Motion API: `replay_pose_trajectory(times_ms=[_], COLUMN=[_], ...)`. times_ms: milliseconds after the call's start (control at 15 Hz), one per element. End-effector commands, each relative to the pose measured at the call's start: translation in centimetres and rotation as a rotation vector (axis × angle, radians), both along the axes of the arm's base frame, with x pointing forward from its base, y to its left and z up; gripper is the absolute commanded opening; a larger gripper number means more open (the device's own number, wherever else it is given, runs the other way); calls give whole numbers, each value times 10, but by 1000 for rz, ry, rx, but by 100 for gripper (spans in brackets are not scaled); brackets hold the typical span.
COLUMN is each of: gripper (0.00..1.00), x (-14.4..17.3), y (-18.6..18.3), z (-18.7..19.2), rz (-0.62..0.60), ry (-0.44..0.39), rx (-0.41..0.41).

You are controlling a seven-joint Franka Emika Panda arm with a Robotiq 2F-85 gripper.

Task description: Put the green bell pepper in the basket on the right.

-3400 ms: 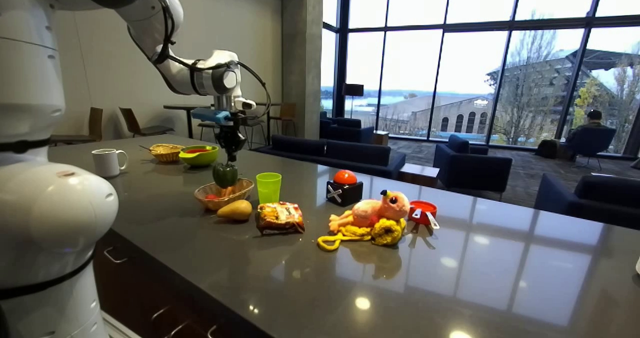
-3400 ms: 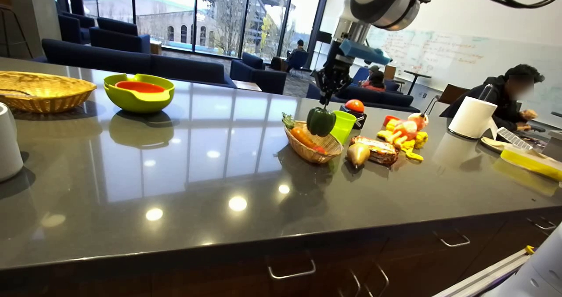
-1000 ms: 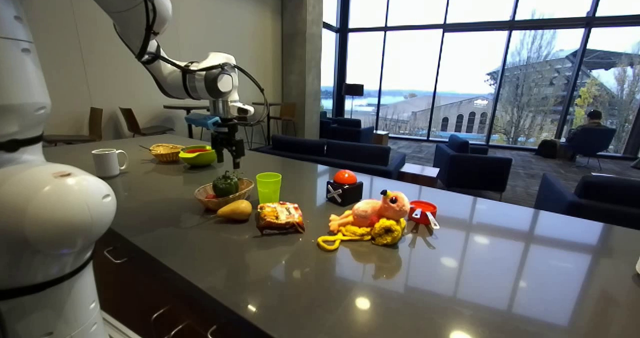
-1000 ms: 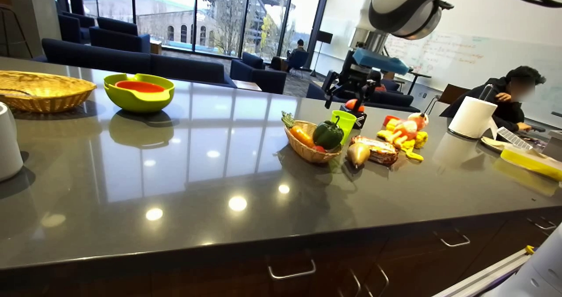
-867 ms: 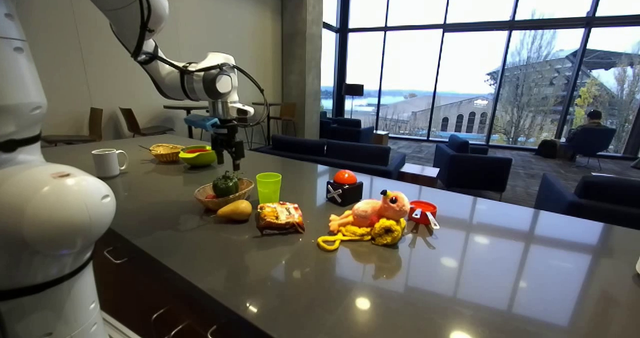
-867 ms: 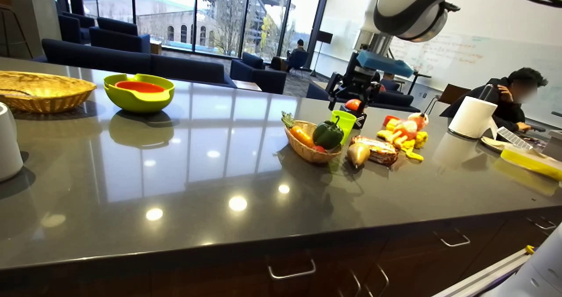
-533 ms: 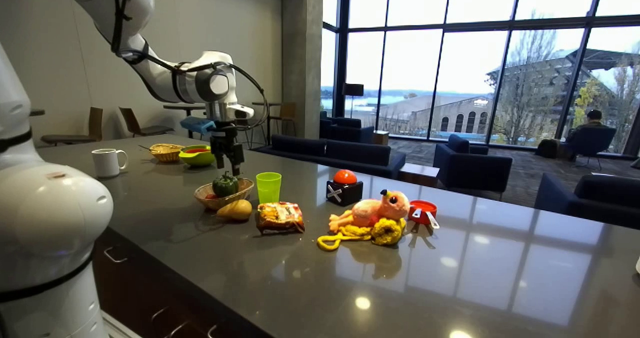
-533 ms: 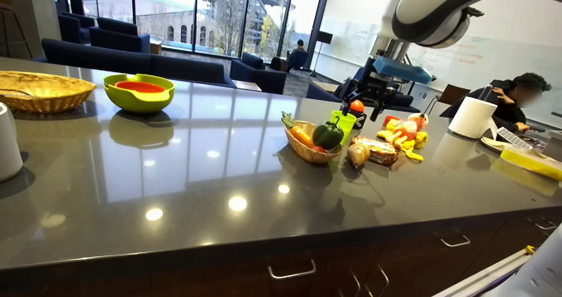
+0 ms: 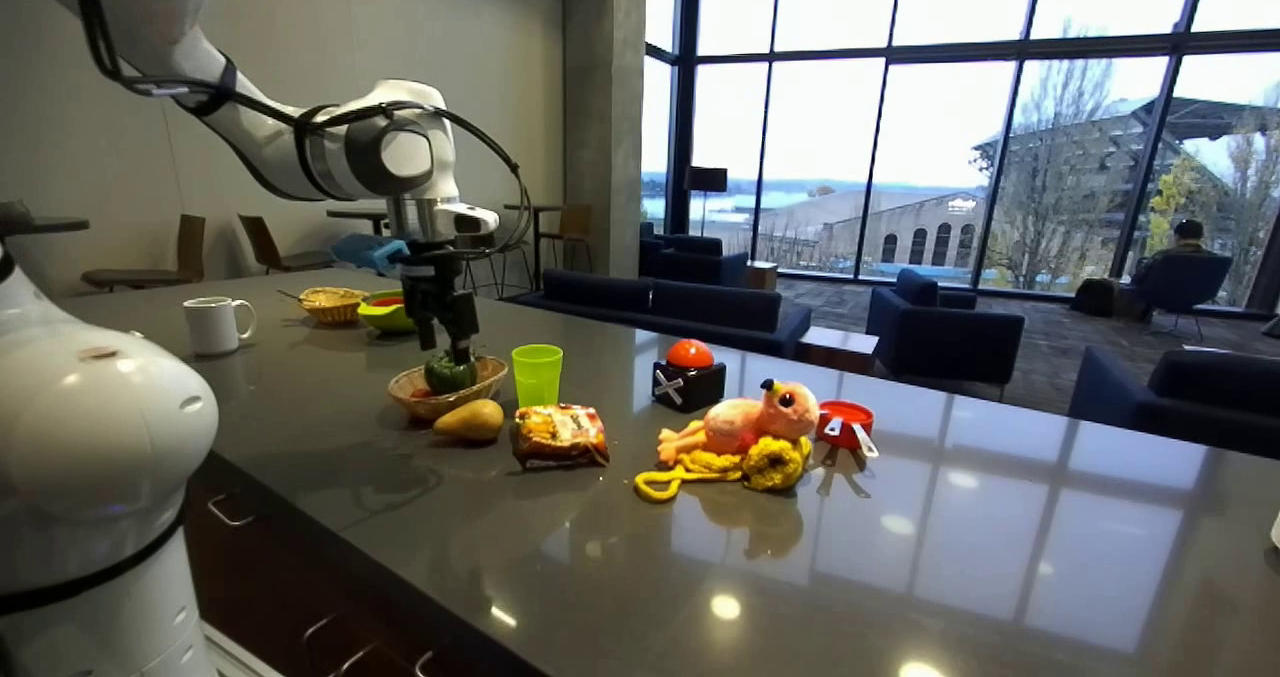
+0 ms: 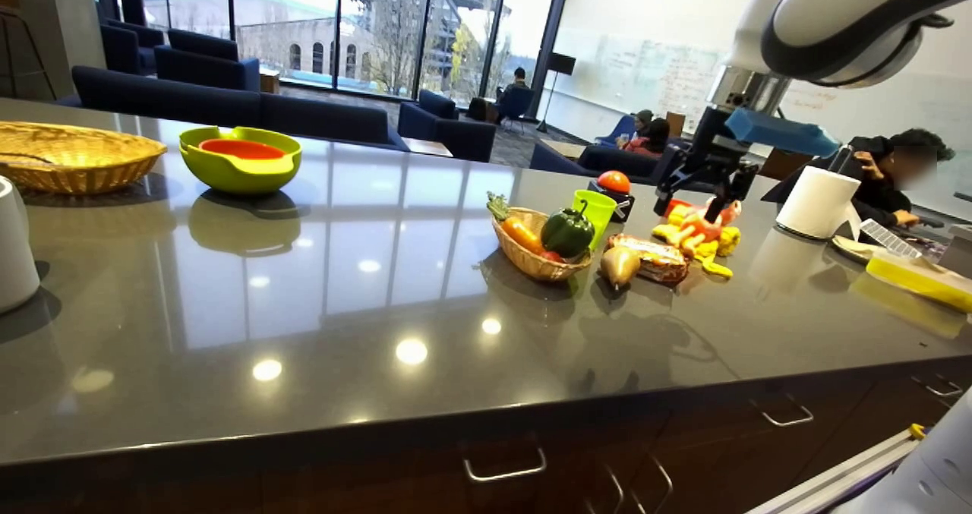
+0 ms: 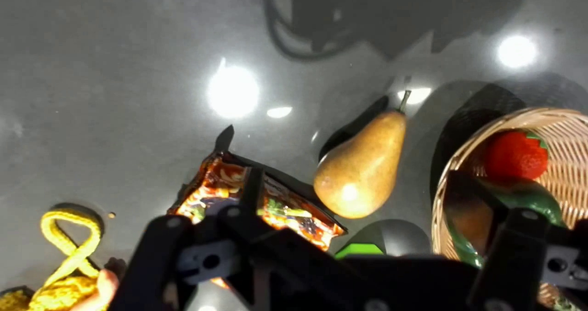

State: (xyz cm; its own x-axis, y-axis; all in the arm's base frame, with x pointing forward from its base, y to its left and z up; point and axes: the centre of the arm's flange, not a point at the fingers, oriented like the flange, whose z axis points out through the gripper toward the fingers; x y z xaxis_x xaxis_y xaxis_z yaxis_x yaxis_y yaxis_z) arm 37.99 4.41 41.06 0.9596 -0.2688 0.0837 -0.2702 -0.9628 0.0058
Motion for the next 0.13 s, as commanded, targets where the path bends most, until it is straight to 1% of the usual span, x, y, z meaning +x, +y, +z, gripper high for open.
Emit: replay_pose_trajectory(times_ms=[0, 67], gripper=[100, 100], x=[-11, -21], y=[-4, -8], z=[5, 10], rz=[6, 9], ry=[5, 2], rx=[-2, -3])
